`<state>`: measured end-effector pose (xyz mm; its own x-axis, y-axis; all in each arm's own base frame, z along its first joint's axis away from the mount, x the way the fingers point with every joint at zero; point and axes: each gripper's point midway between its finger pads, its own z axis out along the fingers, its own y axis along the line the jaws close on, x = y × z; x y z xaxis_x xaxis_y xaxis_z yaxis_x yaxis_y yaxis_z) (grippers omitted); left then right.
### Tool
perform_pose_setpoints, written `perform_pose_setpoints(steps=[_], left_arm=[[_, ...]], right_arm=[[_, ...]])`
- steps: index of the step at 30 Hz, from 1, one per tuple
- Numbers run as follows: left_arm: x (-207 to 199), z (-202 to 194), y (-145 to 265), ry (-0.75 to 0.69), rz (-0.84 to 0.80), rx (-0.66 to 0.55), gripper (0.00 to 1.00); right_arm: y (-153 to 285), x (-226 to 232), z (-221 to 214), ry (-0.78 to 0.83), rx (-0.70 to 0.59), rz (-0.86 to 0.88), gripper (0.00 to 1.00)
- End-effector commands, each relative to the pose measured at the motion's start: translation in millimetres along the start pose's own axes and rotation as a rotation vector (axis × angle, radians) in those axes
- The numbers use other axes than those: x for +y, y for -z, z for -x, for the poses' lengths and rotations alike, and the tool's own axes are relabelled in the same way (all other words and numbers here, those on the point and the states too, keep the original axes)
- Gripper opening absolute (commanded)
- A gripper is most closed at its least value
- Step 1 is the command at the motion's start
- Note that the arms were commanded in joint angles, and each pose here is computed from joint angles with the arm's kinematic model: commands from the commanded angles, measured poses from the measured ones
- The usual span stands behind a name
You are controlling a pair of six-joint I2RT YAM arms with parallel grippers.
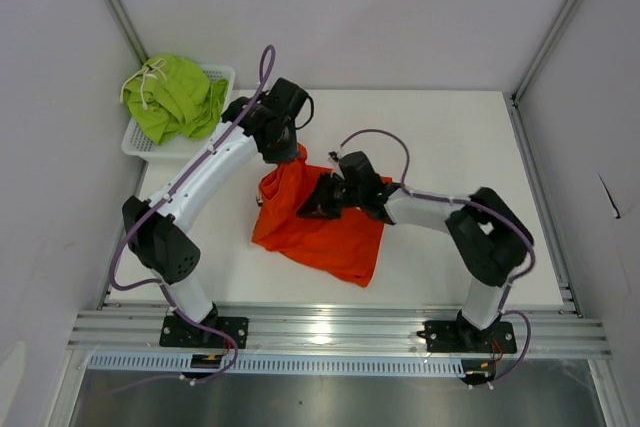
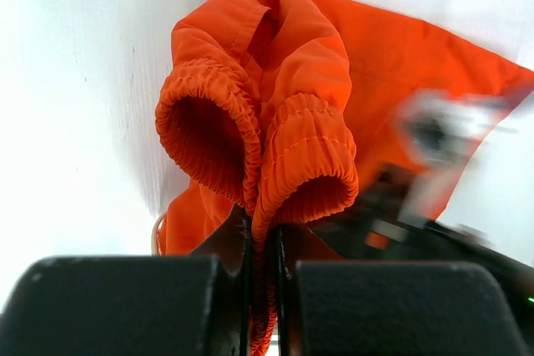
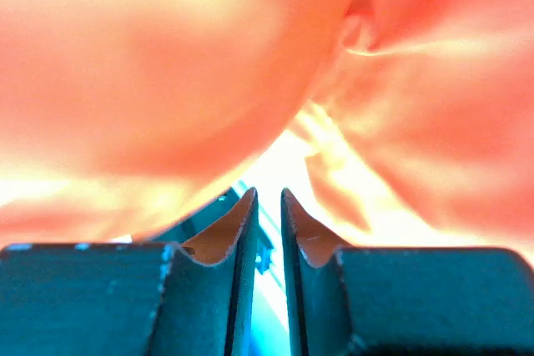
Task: Fold and stack the shorts
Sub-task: Fold the shorts
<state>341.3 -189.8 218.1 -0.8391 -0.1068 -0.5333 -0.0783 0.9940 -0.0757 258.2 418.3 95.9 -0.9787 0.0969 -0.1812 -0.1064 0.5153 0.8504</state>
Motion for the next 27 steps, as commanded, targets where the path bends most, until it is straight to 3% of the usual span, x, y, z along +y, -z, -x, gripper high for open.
perform_pose_setpoints(steps=[1,6,11,18,27], left_arm=[[4,11,18,0.015,-0.025,-0.063,0.0],[0,7,20,0.021,-0.018,-0.07,0.0],[-12,-2,19,-0.004,-0.013,-0.073,0.0],[-28,-18,6,-0.03,0.003,-0.05,0.0],[-71,-53,-16,-0.062,0.006,-0.014,0.0]], right_arm=[[49,-12,27,0.039,-0.156,-0.091,0.2],[105,-53,43,0.041,-0.278,-0.259,0.2],[144,-94,46,0.063,-0.32,-0.412,0.21],[158,-132,53,0.062,-0.329,-0.531,0.2],[146,-181,63,0.047,-0.276,-0.672,0.19]])
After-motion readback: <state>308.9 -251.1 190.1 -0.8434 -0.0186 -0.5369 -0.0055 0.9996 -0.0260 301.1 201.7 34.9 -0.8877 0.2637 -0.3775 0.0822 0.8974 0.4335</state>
